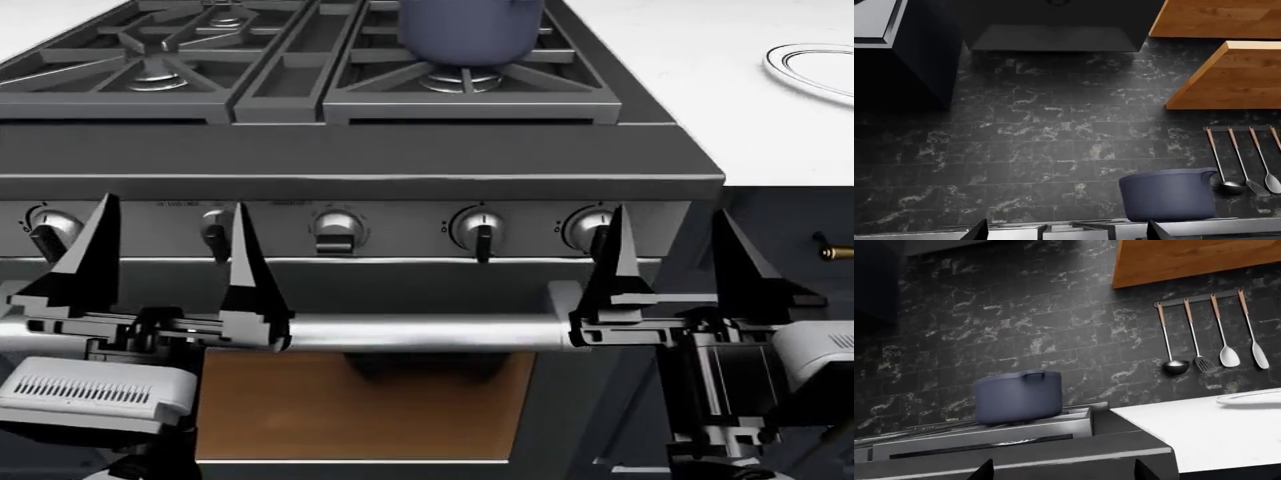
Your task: Frozen meat rests on a plate on the counter. Retrieve the meat and place it in a pot on a burner. Then turn the burner on.
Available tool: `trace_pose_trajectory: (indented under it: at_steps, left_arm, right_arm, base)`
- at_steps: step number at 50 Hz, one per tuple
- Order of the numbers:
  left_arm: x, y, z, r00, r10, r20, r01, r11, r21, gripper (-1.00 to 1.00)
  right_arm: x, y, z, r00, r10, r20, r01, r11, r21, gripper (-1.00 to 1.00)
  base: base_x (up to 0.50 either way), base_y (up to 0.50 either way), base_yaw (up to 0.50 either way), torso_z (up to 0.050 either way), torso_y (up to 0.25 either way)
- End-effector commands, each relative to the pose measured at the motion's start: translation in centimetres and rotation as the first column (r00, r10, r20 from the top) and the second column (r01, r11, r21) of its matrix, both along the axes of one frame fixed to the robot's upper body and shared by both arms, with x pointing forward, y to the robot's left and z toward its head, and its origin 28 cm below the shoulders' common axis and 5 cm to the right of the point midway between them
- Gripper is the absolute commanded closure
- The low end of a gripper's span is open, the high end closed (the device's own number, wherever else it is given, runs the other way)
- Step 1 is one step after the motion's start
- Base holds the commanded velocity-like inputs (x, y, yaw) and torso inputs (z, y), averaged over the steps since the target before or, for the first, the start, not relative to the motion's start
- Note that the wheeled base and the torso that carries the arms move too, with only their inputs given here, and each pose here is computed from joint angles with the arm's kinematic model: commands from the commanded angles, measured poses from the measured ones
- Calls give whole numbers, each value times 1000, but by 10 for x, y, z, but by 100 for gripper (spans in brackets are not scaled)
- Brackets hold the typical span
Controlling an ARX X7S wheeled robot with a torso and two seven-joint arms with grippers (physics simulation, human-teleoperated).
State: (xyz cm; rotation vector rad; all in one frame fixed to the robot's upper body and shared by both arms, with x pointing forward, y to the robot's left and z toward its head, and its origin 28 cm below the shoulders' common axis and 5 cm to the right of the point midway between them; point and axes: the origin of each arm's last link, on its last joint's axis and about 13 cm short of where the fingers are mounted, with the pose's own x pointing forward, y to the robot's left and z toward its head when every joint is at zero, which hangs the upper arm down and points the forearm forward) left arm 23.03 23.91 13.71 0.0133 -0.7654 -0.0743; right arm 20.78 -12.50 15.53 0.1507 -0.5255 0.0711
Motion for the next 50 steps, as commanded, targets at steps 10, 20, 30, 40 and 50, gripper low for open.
trace_pose_trajectory:
  at_steps: [10,20,30,40,50]
  left_arm:
    - [2,2,4,999,40,1,-40,999,-14,-100]
    - [2,3,3,999,31,-12,-31,999,-26,-100]
    - [1,2,3,1000,21,-17,-22,999,-29,-100]
    - [5,4,0,999,22,-26,-23,999,-38,-100]
    - [3,5,2,1000,16,-17,-17,998,-58,-100]
  right_arm:
    - [-9,4,22,999,7,-49,-10,998,-64,-100]
    - [-31,1,54,993,31,-115,-44,993,-112,-100]
    - [-37,0,62,953,49,-297,-94,986,-138,-100]
    - [-37,2,57,917,30,-398,-97,984,-150,-100]
    - [-33,1,49,893,-2,-450,-62,990,-129,-100]
  base:
    - [0,0,0,0,0]
    - [0,0,0,0,0]
    - [0,0,0,0,0]
    - [0,0,0,0,0]
    - [0,0,0,0,0]
